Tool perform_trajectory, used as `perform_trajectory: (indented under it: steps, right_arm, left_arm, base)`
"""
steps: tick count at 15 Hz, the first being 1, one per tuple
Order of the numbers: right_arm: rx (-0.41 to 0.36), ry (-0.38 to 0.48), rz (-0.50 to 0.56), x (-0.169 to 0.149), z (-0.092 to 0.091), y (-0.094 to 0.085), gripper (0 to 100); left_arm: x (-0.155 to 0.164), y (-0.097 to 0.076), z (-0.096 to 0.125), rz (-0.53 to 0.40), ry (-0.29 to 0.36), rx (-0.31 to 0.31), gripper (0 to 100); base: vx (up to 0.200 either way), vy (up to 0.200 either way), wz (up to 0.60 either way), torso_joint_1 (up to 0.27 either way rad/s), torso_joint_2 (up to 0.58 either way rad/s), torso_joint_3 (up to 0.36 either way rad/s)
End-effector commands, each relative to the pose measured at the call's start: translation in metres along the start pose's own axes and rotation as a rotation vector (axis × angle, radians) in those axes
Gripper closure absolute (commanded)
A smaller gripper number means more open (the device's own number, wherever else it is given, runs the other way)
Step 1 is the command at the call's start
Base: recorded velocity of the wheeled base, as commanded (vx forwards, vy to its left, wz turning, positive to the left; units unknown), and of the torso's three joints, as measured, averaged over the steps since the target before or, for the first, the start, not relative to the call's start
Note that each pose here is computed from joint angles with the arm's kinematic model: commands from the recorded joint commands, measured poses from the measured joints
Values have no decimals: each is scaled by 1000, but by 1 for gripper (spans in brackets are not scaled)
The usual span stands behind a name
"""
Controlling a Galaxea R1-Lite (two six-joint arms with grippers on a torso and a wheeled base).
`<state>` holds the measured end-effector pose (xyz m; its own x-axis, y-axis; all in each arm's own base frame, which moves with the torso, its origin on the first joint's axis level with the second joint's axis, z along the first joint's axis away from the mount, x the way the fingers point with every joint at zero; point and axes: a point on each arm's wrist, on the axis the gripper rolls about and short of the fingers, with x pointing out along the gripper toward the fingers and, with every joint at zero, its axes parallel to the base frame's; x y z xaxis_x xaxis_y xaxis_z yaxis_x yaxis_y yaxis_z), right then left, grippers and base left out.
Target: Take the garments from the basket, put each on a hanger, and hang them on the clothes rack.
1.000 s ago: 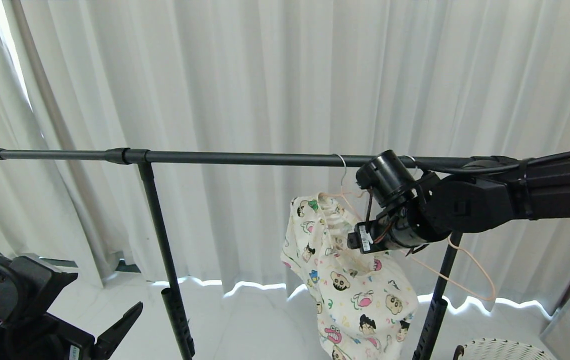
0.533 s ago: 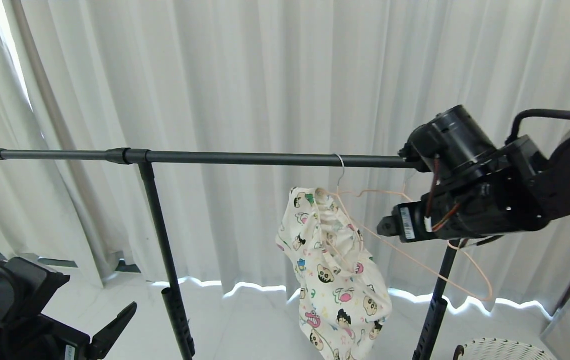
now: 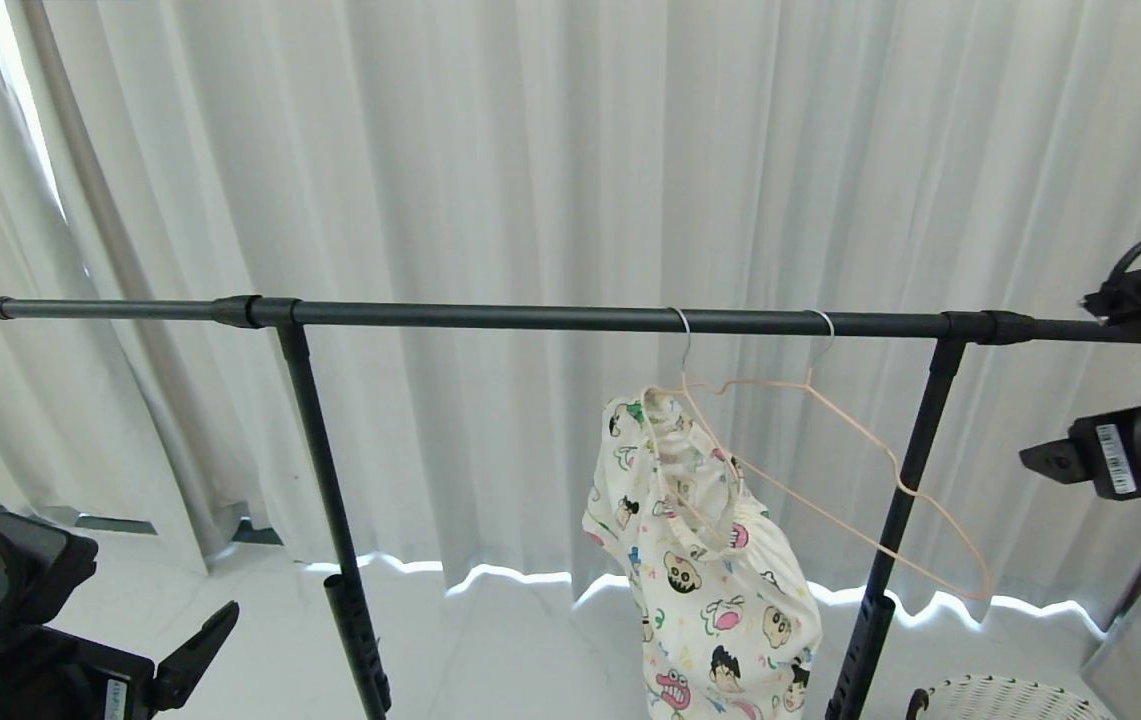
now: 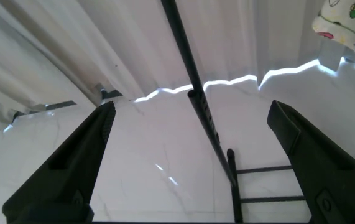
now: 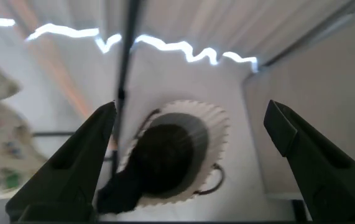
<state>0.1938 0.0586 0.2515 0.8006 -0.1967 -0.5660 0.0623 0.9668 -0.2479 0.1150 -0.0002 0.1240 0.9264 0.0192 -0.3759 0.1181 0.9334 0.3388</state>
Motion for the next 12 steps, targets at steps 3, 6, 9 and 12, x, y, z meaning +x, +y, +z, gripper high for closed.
perform_trajectory:
  steps: [3,6,9,12]
  right_arm:
    - [10,-72,-102,-10,-17,-37,0]
    - [25,-64,-111,-8,-19,-42,0]
    - [31,-88,-113,-2,-19,-40,0]
    - [33,-93,-114,3,-23,-38,0]
  left_arm:
    - [11,4,-3,14,64,-18,0]
    - [9,4,-3,17,57,-16,0]
    - [7,4,-1,24,40,-15,0]
    - [4,5,-1,28,30,-12,0]
  base:
    - [-200,0,0,2,5,-2]
    - [-200,0,0,-7,-1,2]
    - [-200,0,0,1,4,1]
    - [-200,0,0,2,-1,-2]
